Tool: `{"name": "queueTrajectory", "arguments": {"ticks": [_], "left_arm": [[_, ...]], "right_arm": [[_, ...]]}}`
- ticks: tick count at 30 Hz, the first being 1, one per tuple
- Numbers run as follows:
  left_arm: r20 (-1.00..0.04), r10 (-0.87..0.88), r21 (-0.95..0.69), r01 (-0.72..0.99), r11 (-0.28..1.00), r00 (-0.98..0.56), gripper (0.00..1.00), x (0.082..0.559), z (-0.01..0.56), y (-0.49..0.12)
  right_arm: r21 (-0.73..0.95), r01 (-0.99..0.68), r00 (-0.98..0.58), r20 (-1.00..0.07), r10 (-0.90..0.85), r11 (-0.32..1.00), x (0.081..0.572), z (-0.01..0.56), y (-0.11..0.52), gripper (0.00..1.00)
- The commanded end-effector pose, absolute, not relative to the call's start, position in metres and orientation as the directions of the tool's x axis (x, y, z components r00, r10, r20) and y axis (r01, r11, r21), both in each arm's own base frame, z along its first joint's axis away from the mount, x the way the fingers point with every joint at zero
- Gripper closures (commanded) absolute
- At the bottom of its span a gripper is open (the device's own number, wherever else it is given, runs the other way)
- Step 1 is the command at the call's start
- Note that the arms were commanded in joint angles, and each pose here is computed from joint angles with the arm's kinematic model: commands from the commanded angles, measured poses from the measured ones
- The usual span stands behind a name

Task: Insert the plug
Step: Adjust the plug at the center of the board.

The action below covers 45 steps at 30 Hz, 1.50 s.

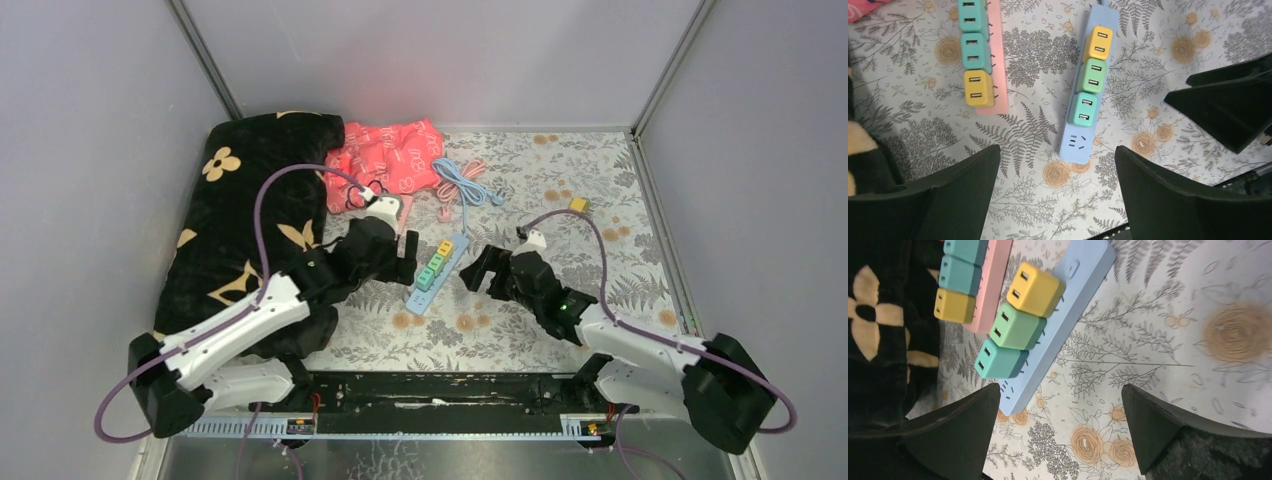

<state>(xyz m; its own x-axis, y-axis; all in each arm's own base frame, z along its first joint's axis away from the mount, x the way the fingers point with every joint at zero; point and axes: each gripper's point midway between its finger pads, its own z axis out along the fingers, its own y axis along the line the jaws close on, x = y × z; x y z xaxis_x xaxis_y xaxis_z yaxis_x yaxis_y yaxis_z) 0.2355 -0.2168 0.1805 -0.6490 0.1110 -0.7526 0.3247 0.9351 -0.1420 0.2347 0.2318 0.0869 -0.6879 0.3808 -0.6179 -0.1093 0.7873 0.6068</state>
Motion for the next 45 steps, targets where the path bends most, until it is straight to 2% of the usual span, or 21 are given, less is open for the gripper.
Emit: {"name": "queueTrajectory", "arguments": {"ticks": [1,4,8,18,29,34,40,45], "left_arm": [[-0.779,0.047,-0.158,0.269,0.950,-0.625,0.05,0.231,0.204,-0.194],[-0.793,0.030,-0.169,0.267,0.949,-0.609,0.00,0.228,0.215,-0.186],[-0.814,0.032,-0.158,0.274,0.949,-0.580,0.00,0.228,0.232,-0.177],[-0.876,0.058,-0.102,0.301,0.948,-0.478,0.00,0.228,0.258,-0.159],[-0.925,-0.033,-0.115,0.196,0.974,-0.379,0.00,0.228,0.262,-0.119],[-0.930,-0.078,-0.155,0.192,0.969,-0.360,0.00,0.231,0.265,-0.112],[-0.919,-0.093,-0.172,0.177,0.969,-0.382,0.00,0.239,0.257,-0.104],[-0.915,-0.099,-0.177,0.171,0.969,-0.390,0.00,0.242,0.255,-0.103]], "right_arm": [[0.452,-0.016,-0.609,-0.712,0.350,0.892,0.242,0.120,0.189,0.01],[0.374,-0.115,-0.573,-0.782,0.246,0.920,0.237,0.148,0.178,0.01],[0.308,-0.159,-0.493,-0.848,0.194,0.938,0.236,0.175,0.161,0.01],[-0.020,-0.019,-0.475,-0.879,-0.027,1.000,0.267,0.209,0.112,0.01],[-0.005,0.097,-0.554,-0.831,0.050,0.995,0.340,0.203,0.055,0.01],[0.108,0.148,-0.592,-0.787,0.176,0.983,0.378,0.183,0.027,0.01],[0.288,0.207,-0.554,-0.753,0.355,0.935,0.422,0.167,-0.001,0.01],[0.329,0.271,-0.533,-0.731,0.425,0.905,0.455,0.150,-0.039,0.00]]}}
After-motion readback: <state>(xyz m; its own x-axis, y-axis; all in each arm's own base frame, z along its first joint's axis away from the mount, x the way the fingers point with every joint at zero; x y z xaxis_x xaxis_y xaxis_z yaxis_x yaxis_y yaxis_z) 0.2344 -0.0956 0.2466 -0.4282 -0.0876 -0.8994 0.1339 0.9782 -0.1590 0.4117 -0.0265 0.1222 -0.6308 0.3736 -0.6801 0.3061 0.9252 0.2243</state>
